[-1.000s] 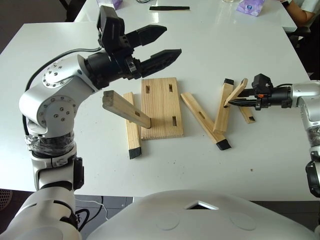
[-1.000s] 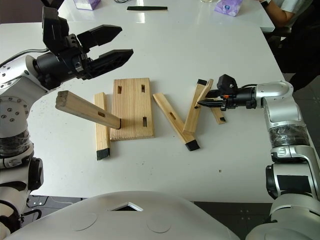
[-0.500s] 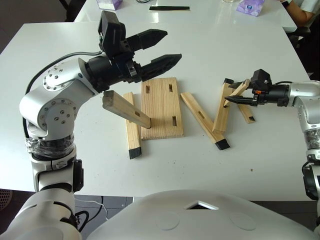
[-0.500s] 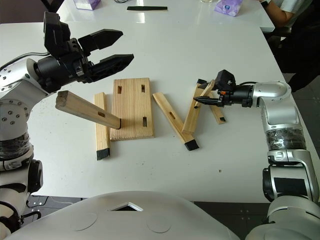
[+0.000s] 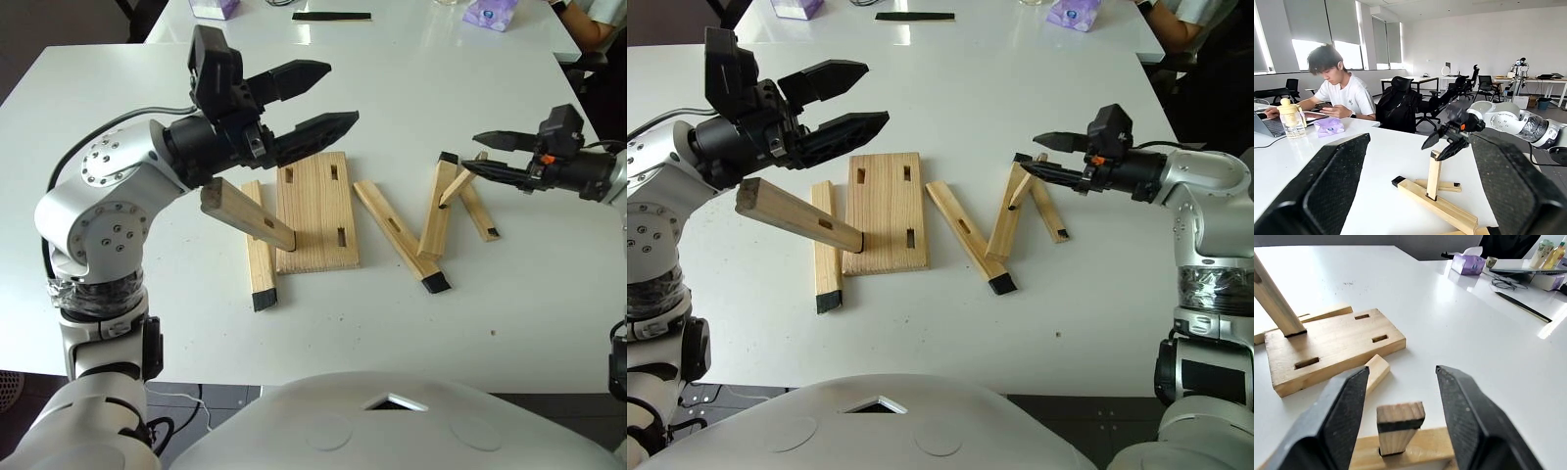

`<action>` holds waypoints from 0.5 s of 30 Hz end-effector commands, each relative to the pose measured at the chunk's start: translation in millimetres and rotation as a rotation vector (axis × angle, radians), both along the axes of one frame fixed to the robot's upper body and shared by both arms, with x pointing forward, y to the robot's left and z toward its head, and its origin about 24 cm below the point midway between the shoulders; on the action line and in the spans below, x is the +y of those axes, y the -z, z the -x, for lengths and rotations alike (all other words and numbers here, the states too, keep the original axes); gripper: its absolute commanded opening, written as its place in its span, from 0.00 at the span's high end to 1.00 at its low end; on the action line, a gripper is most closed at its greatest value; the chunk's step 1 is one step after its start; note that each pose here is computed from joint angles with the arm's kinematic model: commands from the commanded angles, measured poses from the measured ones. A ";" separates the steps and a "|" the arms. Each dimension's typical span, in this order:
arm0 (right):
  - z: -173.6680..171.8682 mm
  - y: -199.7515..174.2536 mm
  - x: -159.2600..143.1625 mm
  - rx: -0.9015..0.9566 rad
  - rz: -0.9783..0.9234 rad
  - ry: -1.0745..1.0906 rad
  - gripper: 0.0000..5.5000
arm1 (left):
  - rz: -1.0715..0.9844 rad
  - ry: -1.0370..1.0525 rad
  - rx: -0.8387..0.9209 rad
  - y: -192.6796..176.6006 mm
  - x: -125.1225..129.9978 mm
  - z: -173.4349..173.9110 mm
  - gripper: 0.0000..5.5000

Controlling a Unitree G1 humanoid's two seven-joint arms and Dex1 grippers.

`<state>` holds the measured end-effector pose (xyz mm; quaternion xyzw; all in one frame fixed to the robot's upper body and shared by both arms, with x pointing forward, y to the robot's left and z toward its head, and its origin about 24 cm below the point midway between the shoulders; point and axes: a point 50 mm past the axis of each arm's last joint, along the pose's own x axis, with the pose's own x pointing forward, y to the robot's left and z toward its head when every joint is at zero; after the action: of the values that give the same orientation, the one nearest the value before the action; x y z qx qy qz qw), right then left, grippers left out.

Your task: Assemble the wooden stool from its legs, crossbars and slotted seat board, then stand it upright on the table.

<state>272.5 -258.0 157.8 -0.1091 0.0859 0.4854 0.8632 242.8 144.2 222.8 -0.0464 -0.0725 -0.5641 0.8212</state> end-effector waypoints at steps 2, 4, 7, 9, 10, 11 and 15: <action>-5.3 -19.5 1.7 -0.059 -0.155 0.084 0.49 | 0.000 -0.002 -0.004 -2.3 0.9 1.0 0.31; -11.9 -26.3 5.9 -0.101 -0.234 0.135 0.43 | 0.000 -0.002 -0.002 -2.1 0.8 0.5 0.31; -15.9 -26.9 17.1 -0.125 -0.313 0.169 0.38 | 0.001 0.000 0.000 -2.2 0.9 -0.3 0.31; -13.9 -26.8 25.7 -0.127 -0.349 0.156 0.38 | 0.001 0.005 0.001 -2.5 0.9 -0.6 0.31; -12.7 -27.5 29.4 -0.130 -0.366 0.148 0.38 | 0.001 0.007 0.001 -2.6 0.9 -0.8 0.31; -11.4 -28.8 32.5 -0.136 -0.375 0.143 0.38 | 0.000 0.009 0.002 -2.9 0.9 -1.2 0.31; -8.5 -40.5 37.7 -0.171 -0.419 0.135 0.38 | -0.002 0.013 0.002 -4.3 1.8 -2.1 0.31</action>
<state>283.2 -221.8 189.1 0.0326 -0.0651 0.4246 0.9024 244.8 145.9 221.9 -0.0518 -0.0685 -0.5645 0.8210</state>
